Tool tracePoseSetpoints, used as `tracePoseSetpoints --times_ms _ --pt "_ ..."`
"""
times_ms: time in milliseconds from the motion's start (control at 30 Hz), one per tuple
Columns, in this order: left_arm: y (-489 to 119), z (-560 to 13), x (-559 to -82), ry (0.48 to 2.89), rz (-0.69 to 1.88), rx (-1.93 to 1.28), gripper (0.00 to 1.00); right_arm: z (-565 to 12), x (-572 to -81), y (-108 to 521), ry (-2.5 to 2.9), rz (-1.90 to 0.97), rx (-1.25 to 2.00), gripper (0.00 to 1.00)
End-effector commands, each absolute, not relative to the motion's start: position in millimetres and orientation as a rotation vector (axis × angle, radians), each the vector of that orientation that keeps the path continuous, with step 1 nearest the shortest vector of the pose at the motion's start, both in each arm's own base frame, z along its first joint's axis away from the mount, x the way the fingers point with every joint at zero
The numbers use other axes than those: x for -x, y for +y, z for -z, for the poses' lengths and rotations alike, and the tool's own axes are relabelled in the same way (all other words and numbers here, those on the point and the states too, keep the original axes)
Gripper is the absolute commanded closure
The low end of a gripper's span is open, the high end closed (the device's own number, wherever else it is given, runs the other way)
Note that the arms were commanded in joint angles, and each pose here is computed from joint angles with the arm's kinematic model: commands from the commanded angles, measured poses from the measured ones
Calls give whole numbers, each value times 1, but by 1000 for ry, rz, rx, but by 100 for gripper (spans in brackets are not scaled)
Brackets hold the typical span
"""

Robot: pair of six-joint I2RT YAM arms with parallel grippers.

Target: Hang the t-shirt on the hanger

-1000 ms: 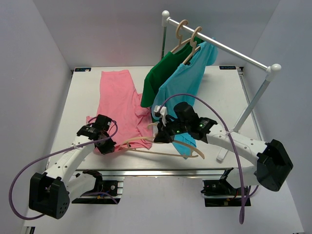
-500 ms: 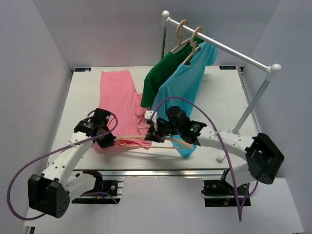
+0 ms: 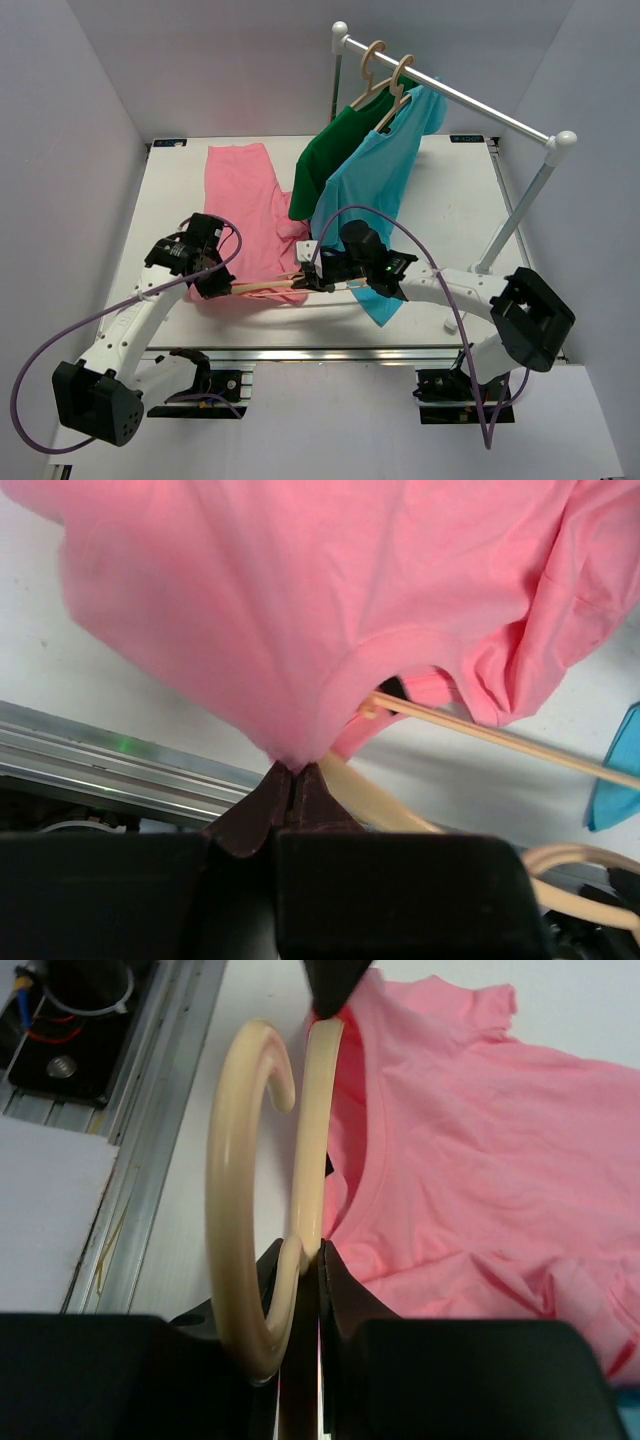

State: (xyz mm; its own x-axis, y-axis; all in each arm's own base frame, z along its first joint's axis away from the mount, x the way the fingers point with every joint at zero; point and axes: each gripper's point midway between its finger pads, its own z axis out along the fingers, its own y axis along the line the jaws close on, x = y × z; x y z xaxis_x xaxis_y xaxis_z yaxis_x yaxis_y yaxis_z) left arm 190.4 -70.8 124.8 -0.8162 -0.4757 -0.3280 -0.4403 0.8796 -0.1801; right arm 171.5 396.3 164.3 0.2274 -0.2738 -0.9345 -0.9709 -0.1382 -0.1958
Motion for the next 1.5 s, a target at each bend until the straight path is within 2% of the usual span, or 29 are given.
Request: tracePoseSetpoints --times_ms 0,133,267,333,700,733,767,867,900,967,1000,1167,1367,1467 --pt "-77 -140 -198 2678 185 578 100 -181 -148 412 961 -1066 1687 100" --pt "-85 -140 -199 2728 227 472 100 -185 -154 427 944 -1056 1634 100" --pt "-116 -149 -198 2739 476 265 100 -188 -168 449 1015 -1058 1540 100" --pt "-117 -150 -197 2740 480 244 100 -191 -183 455 1041 -1026 1457 100" --pt "-137 -186 -204 2601 665 91 99 -210 -168 473 926 -1231 1339 100" --pt "-138 -190 -206 2586 671 87 94 -212 -169 474 920 -1234 1323 100" --pt "-138 -194 -207 2572 675 62 69 -216 -171 475 905 -1234 1303 100" --pt "-142 -215 -211 2497 711 27 35 -219 -176 476 917 -1228 1249 100" --pt "-142 -222 -213 2475 710 29 18 -228 -180 475 894 -1213 1208 100" --pt "-139 -247 -219 2379 699 34 13 -233 -182 474 892 -1219 1169 100" --pt "-137 -256 -222 2344 688 32 2 -239 -184 473 873 -1221 1141 100" --pt "-122 -346 -238 2027 652 89 2 -253 -189 466 880 -1238 1112 100" --pt "-147 -462 -218 1700 828 -164 2 -262 -217 462 932 -1180 1028 100" --pt "-154 -467 -228 1709 843 -183 2 -275 -233 453 939 -1163 918 100"
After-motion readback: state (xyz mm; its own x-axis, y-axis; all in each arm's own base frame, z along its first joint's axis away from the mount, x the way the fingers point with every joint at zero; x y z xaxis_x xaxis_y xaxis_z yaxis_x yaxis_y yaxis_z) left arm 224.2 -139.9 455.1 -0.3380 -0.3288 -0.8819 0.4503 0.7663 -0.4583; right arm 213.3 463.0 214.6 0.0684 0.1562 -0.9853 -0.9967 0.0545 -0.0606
